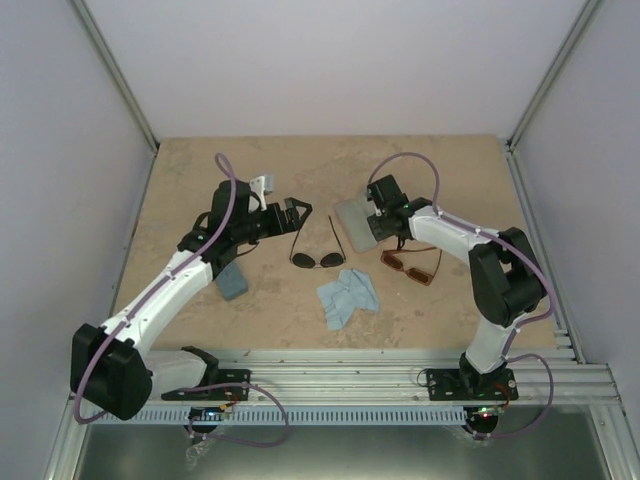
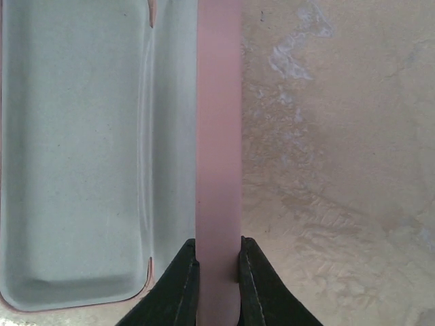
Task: Organize the sunglasses
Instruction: Place the sunglasses case at the center of the board, then adjust the sunglasses case at the center of the board, then adjust the glasses cleaning cloth at the center of the board, then move the glasses cleaning cloth to the center of the board, then adjust the glasses cleaning cloth at the center of the board.
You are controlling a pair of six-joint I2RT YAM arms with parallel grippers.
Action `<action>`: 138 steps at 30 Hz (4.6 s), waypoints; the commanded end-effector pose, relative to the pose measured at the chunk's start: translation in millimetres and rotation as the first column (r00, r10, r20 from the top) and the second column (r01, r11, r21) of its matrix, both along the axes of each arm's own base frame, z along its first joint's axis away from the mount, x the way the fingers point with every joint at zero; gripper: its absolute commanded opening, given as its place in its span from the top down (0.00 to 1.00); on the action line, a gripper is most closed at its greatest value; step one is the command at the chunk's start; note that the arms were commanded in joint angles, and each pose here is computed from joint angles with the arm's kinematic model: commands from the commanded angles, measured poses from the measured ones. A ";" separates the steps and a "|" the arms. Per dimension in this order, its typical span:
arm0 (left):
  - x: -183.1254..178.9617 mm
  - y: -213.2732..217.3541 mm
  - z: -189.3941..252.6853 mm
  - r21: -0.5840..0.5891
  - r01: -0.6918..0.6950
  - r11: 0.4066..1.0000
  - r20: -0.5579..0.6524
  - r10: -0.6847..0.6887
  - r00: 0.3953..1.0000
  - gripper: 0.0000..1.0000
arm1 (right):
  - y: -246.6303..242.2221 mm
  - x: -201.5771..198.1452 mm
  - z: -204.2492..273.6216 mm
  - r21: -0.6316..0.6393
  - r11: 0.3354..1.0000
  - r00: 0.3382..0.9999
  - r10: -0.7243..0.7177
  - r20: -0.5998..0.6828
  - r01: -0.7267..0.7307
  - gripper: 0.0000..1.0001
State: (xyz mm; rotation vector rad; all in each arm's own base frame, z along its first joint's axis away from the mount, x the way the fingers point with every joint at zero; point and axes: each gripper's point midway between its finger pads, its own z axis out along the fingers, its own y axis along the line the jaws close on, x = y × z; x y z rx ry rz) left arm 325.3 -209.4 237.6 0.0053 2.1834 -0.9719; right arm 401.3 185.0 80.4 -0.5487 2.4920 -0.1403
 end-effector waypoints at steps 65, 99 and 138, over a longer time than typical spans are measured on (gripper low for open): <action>-21.3 -76.7 -82.2 -0.051 0.207 0.977 -0.176 -0.213 0.961 0.29 | 31.7 -65.7 -28.9 0.299 0.945 0.983 -0.088 -0.160 0.133 0.59; -115.1 -49.5 -240.0 0.420 0.214 0.882 -0.512 0.035 0.858 0.82 | 3.3 -153.7 -58.4 0.252 0.951 0.960 -0.115 -0.254 0.181 1.00; -66.1 -95.1 -139.9 0.024 0.096 0.995 -0.386 -0.080 0.919 0.64 | 41.5 -175.7 -56.8 0.279 0.958 0.948 0.024 -0.317 0.069 0.67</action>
